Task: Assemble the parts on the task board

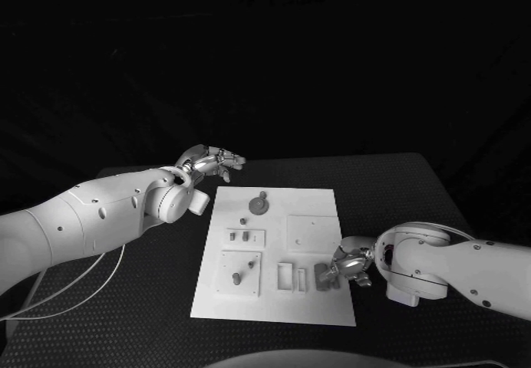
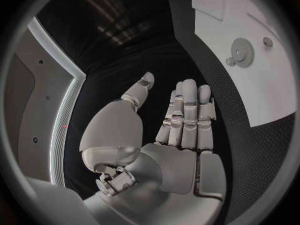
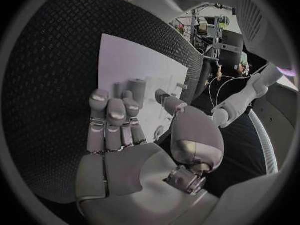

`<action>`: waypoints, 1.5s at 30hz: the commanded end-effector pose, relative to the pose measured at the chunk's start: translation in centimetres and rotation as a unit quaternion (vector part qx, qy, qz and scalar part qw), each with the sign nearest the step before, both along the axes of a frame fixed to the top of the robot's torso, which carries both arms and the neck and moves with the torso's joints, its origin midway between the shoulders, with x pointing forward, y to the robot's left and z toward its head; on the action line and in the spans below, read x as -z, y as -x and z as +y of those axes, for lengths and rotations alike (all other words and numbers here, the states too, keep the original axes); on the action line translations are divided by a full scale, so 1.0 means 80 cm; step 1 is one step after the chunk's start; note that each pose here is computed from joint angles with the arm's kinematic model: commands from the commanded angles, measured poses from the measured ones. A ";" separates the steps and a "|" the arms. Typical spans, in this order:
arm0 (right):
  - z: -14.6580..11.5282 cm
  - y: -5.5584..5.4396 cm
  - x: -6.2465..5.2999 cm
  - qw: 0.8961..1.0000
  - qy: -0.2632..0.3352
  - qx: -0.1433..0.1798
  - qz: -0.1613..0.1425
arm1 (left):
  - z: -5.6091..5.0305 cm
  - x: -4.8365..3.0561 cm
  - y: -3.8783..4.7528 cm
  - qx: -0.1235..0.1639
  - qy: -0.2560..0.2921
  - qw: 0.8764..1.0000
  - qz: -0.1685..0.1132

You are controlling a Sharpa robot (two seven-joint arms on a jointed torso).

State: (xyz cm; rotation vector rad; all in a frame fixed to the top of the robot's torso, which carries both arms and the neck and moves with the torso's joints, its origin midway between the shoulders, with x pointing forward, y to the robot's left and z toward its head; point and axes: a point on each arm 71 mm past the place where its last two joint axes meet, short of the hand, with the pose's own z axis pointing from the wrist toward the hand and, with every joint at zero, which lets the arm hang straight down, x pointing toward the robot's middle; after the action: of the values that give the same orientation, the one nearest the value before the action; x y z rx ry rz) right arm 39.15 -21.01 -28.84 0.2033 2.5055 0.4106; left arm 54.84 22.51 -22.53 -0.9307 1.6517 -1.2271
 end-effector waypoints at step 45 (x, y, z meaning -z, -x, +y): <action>0.039 -0.009 0.033 1.000 0.008 -0.014 -0.001 | -0.003 -0.0011 0.002 0.011 0.009 1.000 0.002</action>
State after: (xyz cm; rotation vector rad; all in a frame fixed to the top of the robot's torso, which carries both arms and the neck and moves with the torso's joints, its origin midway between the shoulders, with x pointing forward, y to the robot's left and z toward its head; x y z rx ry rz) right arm 40.06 -17.85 -31.16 0.1706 2.4912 0.4109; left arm 54.74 22.52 -22.52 -0.9303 1.6563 -1.2335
